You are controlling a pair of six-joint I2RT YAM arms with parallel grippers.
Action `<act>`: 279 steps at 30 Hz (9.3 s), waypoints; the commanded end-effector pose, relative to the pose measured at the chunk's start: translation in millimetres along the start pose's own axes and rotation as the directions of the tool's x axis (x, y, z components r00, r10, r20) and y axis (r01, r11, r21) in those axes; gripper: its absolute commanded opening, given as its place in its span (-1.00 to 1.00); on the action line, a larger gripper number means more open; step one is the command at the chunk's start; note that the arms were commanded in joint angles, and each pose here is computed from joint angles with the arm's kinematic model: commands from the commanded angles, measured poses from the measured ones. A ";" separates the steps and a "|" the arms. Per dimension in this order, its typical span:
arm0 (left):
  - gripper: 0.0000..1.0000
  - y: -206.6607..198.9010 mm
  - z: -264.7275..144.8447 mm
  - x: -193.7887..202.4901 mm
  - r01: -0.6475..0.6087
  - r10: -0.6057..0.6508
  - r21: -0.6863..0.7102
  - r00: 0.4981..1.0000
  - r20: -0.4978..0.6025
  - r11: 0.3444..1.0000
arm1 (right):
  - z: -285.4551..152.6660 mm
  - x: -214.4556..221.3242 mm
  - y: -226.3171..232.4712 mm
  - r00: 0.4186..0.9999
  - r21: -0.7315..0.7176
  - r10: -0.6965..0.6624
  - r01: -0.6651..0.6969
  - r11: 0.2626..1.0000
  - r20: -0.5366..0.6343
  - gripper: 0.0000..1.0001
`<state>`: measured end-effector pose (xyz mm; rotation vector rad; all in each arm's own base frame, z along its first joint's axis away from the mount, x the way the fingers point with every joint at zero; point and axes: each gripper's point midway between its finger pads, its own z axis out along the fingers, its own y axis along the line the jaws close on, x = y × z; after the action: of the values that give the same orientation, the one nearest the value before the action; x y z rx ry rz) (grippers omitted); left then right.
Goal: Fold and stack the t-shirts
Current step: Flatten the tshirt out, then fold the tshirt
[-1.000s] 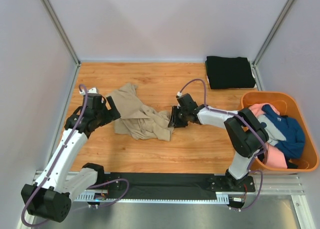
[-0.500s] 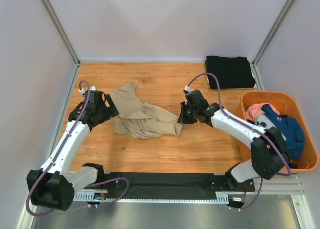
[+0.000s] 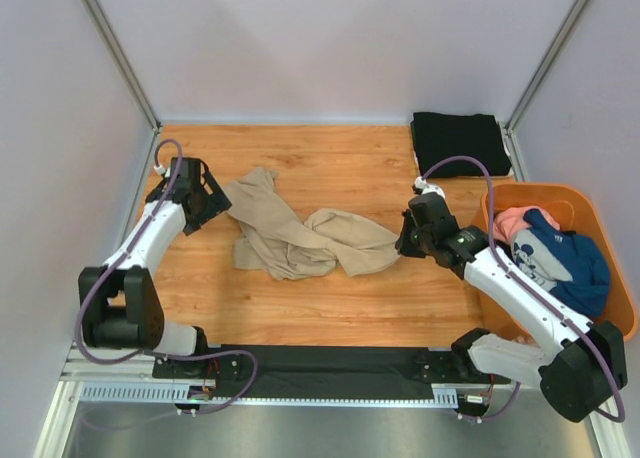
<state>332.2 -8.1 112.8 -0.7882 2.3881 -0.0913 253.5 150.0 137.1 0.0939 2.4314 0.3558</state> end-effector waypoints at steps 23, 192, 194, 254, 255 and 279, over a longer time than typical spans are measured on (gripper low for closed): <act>0.15 -42.7 161.8 -52.0 0.046 -0.054 -0.076 0.992 -0.111 0.996 | -2.3 -15.3 -20.9 1.000 0.049 -0.018 0.018 0.999 0.000 -1.00; 0.04 -53.8 81.3 48.0 -0.125 0.144 0.074 0.907 -0.395 0.989 | 202.5 -125.6 -60.5 0.960 0.347 -0.103 0.193 0.918 -0.260 0.89; 0.02 -42.4 95.5 51.8 -0.162 0.147 0.003 0.890 -0.431 0.987 | 211.1 -128.8 -57.6 0.959 0.329 -0.097 0.185 0.926 -0.265 0.88; 0.84 76.6 -65.0 57.4 0.154 -0.154 -0.014 0.988 -0.018 0.988 | -6.5 96.9 -40.2 0.918 0.079 0.366 -0.358 0.930 -0.155 0.86; 0.84 77.1 -63.8 58.8 0.171 -0.172 -0.018 0.985 -0.021 0.985 | -7.3 108.0 -31.7 0.911 0.052 0.362 -0.359 0.932 -0.197 0.81; 0.67 112.2 -11.3 78.6 0.293 -0.298 -0.121 0.954 -0.030 0.948 | 35.7 172.5 7.0 0.900 -0.027 0.203 -0.231 0.973 -0.385 -0.61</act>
<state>206.7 31.2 46.2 -1.2103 2.3862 -0.1058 144.4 200.5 15.5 0.3145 2.7831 0.6853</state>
